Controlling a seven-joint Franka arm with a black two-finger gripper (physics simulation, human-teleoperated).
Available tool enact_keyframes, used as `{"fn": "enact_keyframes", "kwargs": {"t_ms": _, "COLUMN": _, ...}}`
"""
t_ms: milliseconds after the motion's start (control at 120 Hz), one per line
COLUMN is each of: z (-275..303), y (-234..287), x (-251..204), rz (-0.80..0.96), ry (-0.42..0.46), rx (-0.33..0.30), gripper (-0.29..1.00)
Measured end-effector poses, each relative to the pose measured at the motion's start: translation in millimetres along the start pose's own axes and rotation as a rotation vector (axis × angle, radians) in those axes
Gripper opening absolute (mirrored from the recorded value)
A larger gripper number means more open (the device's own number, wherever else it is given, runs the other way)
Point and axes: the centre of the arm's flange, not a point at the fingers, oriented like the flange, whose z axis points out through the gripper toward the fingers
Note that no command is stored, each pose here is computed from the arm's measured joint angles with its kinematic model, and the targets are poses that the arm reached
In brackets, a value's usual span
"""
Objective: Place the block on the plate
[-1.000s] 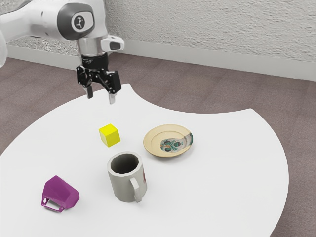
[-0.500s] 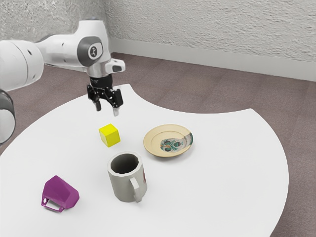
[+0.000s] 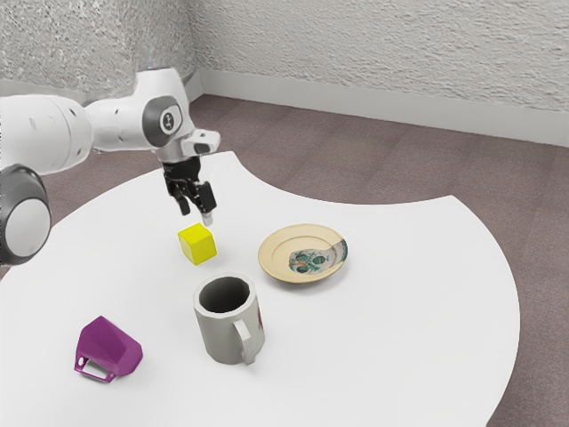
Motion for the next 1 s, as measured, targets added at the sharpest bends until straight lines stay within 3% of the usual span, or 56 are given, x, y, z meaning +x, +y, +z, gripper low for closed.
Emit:
{"fn": "enact_keyframes", "kwargs": {"t_ms": 308, "z": 14.2, "y": -15.9, "x": 13.6, "rz": 0.094, "ry": 0.026, "rx": 0.045, "gripper": 0.70}}
{"fn": "enact_keyframes", "kwargs": {"t_ms": 650, "z": 45.7, "y": -33.6, "x": 13.7, "rz": 0.139, "ry": -0.053, "rx": 0.151, "gripper": 0.70}}
{"fn": "enact_keyframes", "kwargs": {"t_ms": 1000, "z": 70.4, "y": -39.9, "x": 16.1, "rz": 0.136, "ry": -0.061, "rx": 0.159, "gripper": 0.70}}
